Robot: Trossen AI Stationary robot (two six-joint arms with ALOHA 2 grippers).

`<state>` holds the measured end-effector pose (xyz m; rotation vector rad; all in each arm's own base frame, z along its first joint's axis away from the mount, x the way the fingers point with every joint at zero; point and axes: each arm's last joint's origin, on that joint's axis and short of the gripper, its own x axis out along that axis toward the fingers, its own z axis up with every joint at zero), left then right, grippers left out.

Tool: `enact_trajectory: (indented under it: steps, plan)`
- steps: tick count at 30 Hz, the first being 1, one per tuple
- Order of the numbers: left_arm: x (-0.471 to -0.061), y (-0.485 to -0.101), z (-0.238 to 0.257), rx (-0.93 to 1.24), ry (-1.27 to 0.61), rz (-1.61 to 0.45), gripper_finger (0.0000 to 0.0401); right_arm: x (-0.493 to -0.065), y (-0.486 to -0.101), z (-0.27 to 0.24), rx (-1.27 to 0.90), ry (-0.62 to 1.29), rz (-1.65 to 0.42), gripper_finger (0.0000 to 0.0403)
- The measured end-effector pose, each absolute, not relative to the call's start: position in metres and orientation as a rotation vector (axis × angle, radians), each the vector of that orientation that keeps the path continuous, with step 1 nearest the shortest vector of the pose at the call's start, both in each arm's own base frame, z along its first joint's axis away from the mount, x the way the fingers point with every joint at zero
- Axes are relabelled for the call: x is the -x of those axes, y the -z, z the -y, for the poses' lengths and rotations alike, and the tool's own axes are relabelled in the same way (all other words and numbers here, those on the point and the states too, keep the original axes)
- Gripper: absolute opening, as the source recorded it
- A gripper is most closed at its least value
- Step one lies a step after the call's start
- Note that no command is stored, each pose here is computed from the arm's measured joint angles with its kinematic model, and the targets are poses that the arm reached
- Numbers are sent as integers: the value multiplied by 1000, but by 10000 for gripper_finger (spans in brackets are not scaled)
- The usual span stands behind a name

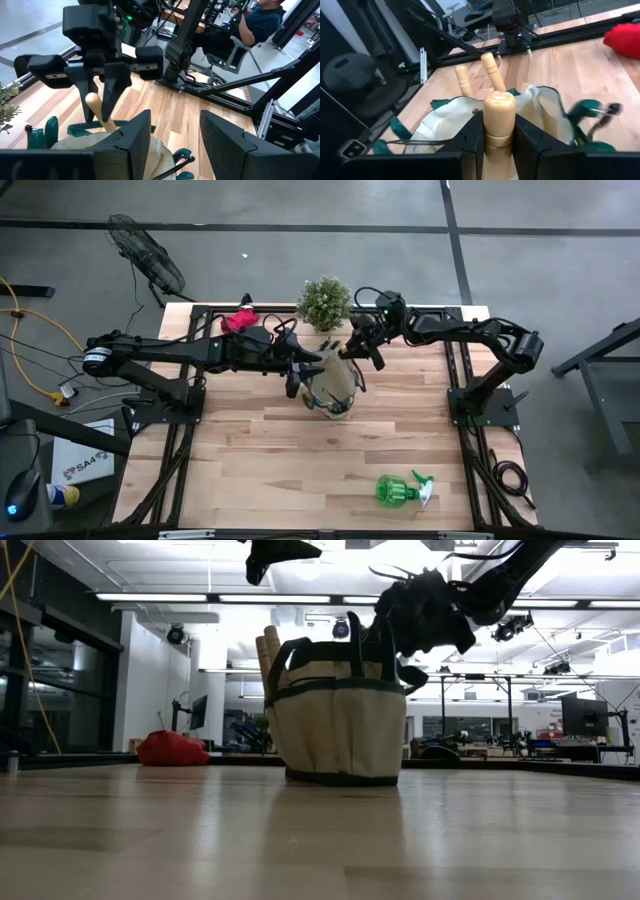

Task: Pick & Place Garden tools in Gardening bag
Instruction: Put the brown hand rake into the brown gardening bag

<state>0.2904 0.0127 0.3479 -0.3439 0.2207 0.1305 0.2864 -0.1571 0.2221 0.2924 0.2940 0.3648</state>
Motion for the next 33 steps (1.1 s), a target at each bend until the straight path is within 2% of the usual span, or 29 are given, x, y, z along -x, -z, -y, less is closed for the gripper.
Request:
enact_trajectory:
  steps: [7,21,28,33]
  plan:
    - [-290,-348,-13,343,-130,-221,167,-294,-221,147,-257,-281,-316,60]
    - [-290,-348,-12,345,-112,-224,167,-299,-233,142,-283,-413,-221,60]
    - [-290,-348,-12,345,-112,-224,167,-301,-232,140,-280,-362,-230,61]
    - [-290,-348,-12,345,-112,-224,167,-301,-232,141,-280,-346,-232,77]
